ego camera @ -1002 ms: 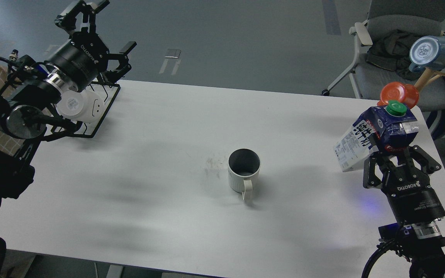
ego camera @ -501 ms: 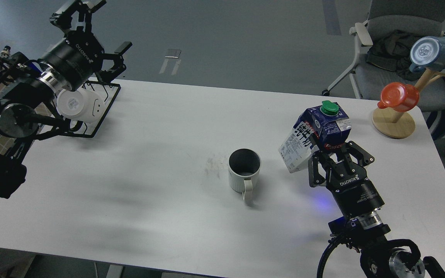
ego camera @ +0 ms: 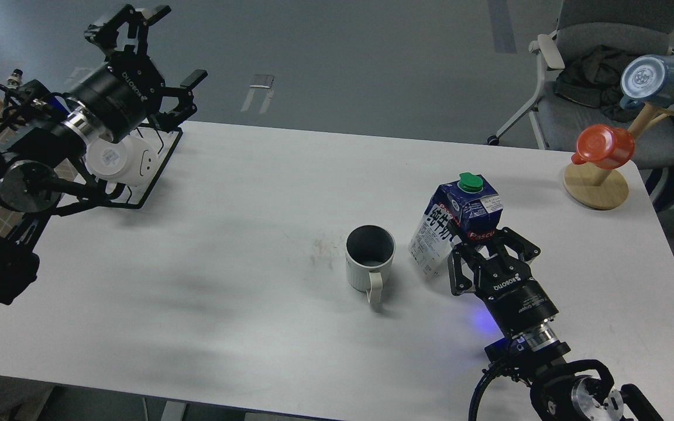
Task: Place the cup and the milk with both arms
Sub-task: 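Carry the milk carton toward the mug, beside its far side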
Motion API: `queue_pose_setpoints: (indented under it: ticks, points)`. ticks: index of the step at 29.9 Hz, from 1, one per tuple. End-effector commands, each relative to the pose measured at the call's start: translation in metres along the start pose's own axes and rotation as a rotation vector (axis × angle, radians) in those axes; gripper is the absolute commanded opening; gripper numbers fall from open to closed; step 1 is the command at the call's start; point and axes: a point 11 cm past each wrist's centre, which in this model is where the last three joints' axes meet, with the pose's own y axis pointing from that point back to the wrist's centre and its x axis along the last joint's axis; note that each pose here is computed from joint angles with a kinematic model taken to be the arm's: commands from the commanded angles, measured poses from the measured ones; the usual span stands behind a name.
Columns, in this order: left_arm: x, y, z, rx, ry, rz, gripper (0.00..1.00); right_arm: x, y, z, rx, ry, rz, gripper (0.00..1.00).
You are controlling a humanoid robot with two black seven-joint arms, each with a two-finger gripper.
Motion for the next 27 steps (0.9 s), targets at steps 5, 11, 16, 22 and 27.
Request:
queue_pose_setpoints:
  ticks: [5, 11, 16, 22, 27]
  points:
    - [-0.003, -0.001, 0.0, -0.004, 0.001, -0.001, 0.98, 0.002, -0.001, -0.001, -0.002, 0.01, 0.007, 0.34]
    - [0.003, 0.005, -0.006, 0.006, 0.012, 0.038, 0.98, 0.002, -0.003, 0.003, -0.019, 0.017, 0.009, 0.34]
    - [0.001, 0.004, -0.003, -0.001, 0.011, 0.034, 0.98, 0.001, -0.005, 0.002, -0.021, 0.02, 0.004, 0.37]
    - [0.003, 0.006, 0.0, -0.003, 0.003, 0.039, 0.98, 0.0, -0.006, 0.001, -0.009, 0.021, 0.002, 0.8]
    - [0.007, 0.008, 0.005, -0.003, -0.011, 0.046, 0.98, 0.001, -0.005, 0.001, -0.011, 0.02, 0.004, 0.94]
